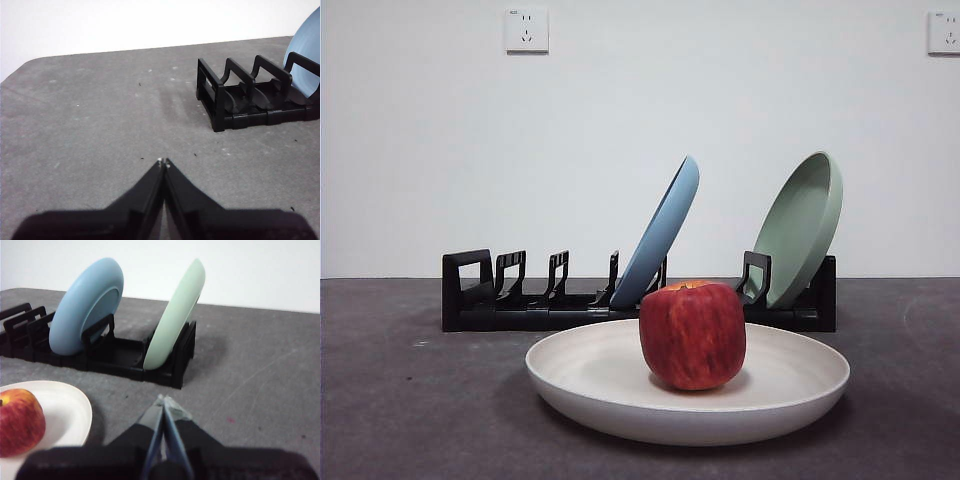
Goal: Take the yellow plate from the plate rack,put the plate on the table,take the apple from the table,put the apple in the plate
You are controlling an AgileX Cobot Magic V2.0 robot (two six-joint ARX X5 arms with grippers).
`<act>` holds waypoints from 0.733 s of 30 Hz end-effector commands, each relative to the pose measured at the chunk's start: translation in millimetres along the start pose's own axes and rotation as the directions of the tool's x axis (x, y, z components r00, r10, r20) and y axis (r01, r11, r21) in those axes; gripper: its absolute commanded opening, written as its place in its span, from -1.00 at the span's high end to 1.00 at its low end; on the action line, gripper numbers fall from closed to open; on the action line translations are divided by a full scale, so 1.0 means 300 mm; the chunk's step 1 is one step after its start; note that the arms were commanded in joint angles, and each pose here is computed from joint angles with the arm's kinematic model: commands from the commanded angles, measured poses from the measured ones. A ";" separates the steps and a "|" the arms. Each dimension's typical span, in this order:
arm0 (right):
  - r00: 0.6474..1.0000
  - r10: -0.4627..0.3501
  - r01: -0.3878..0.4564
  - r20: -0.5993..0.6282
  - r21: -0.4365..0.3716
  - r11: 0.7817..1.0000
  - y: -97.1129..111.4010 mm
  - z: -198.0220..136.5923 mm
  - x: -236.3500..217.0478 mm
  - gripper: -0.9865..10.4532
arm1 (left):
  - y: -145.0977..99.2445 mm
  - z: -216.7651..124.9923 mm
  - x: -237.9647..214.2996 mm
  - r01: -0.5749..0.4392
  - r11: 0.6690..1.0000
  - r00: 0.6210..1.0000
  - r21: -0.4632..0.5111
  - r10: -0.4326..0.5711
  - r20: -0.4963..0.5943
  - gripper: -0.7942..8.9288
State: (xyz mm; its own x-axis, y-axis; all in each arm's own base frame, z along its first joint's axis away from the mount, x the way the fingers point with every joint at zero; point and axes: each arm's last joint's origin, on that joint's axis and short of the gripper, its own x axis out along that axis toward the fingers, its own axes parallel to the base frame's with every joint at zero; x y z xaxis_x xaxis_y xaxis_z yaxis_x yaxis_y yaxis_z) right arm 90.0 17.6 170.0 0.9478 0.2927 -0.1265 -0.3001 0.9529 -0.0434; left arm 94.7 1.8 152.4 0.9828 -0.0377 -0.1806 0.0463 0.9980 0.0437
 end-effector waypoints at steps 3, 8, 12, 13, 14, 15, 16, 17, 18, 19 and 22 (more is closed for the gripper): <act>1.000 0.000 0.001 -0.024 0.029 1.000 0.001 -0.031 0.009 0.83 | 0.000 -0.014 0.004 -0.002 1.000 1.000 -0.007 0.002 -0.009 0.84; 0.999 0.002 0.000 -0.055 0.038 0.999 0.001 -0.067 0.020 0.83 | 0.000 -0.014 0.004 -0.002 1.000 1.000 -0.007 0.002 -0.009 0.84; 0.999 0.004 -0.002 -0.050 0.037 0.999 0.002 -0.066 0.020 0.82 | 0.000 -0.014 0.004 -0.002 1.000 1.000 -0.007 0.002 -0.009 0.84; 0.999 0.004 -0.002 -0.050 0.038 0.999 0.002 -0.066 0.020 0.83 | 0.000 -0.014 0.004 -0.002 1.000 1.000 -0.007 0.002 -0.009 0.84; 0.999 0.004 -0.002 -0.050 0.038 0.999 0.002 -0.066 0.020 0.83 | 0.000 -0.014 0.004 -0.002 1.000 1.000 -0.007 0.002 -0.009 0.84; 0.999 0.004 -0.002 -0.050 0.039 0.999 0.002 -0.066 0.020 0.83 | 0.000 -0.014 0.004 -0.002 1.000 1.000 -0.007 0.002 -0.009 0.84; 0.999 0.002 0.000 -0.049 0.039 0.999 0.001 -0.066 0.020 0.83 | 0.000 -0.014 0.004 -0.002 1.000 1.000 -0.007 0.002 -0.009 0.84; 0.999 0.002 0.000 -0.050 0.039 0.999 0.001 -0.066 0.020 0.83 | 0.000 -0.014 0.004 -0.002 1.000 1.000 -0.007 0.002 -0.009 0.84; 0.999 0.002 0.000 -0.049 0.039 0.999 0.001 -0.065 0.020 0.82 | 0.000 -0.014 0.004 -0.002 1.000 1.000 -0.007 0.002 -0.009 0.84; 0.999 0.001 0.001 -0.050 0.039 0.999 0.001 -0.065 0.020 0.83 | 0.000 -0.014 0.004 -0.003 1.000 1.000 -0.008 0.002 -0.009 0.84; 0.999 0.002 0.000 -0.050 0.039 0.999 0.001 -0.065 0.020 0.82 | 0.000 -0.014 0.004 -0.002 1.000 1.000 -0.008 0.002 -0.009 0.84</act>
State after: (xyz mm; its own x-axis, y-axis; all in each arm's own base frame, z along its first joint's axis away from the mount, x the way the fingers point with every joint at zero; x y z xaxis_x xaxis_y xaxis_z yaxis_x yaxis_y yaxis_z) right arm 92.8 18.0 154.4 0.9421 0.2915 -0.1657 -0.2980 0.9545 -0.0148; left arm 94.7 1.8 152.4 0.9828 -0.0377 -0.1806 0.0463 0.9980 0.0437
